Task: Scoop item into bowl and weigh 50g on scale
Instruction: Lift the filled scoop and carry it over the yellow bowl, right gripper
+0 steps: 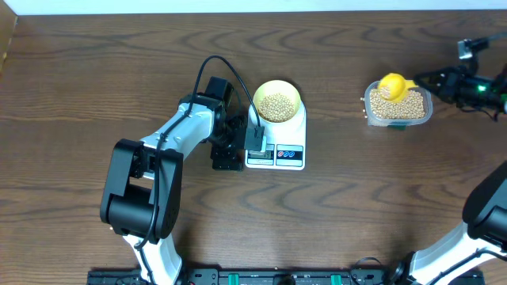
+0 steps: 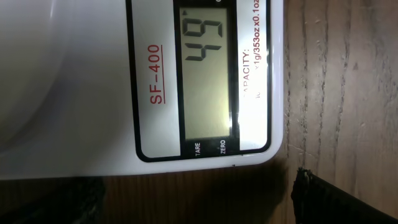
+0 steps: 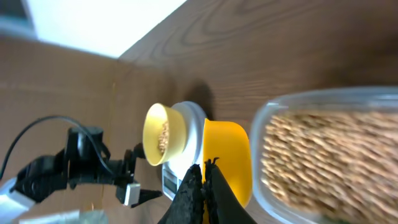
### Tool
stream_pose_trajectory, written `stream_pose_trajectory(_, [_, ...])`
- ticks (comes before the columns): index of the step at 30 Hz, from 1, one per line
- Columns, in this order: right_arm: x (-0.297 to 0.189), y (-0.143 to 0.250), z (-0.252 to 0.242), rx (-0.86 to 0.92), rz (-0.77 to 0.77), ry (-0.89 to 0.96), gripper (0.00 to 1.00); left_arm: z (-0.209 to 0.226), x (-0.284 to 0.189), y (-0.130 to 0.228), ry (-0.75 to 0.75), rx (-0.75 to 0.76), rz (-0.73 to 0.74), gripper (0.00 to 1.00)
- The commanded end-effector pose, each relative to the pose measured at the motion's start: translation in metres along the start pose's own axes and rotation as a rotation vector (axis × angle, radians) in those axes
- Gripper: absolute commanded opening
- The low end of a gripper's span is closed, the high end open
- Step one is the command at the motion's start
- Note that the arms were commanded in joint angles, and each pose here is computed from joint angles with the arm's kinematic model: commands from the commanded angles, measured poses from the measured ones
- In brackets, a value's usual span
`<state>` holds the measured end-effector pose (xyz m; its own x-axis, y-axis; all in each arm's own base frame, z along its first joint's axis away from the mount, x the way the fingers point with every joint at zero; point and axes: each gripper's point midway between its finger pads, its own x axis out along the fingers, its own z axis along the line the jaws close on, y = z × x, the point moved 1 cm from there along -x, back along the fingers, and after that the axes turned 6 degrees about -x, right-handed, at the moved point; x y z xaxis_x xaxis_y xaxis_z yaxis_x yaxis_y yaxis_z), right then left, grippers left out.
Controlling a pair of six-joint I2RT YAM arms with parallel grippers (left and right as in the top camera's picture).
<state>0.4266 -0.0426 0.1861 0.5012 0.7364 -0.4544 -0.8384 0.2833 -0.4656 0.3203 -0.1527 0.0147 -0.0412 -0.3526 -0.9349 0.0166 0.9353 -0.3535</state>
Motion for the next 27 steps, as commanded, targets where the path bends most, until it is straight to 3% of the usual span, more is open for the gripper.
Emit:
stream_pose_trajectory(1, [0.022,-0.002,0.044,-0.125,0.023,-0.099,0.01,-0.008,0.007,-0.002,0.034,0.012,-0.012,0.98])
stream_pose_trajectory(16, [0.123,0.016,0.142,-0.433,0.122,-0.276,0.01,-0.008,0.007,-0.002,0.034,0.012,-0.012,0.98])
stream_pose_trajectory(27, [0.167,0.032,0.152,-0.652,0.153,-0.13,0.01,-0.008,0.007,-0.002,0.034,0.012,-0.012,0.98])
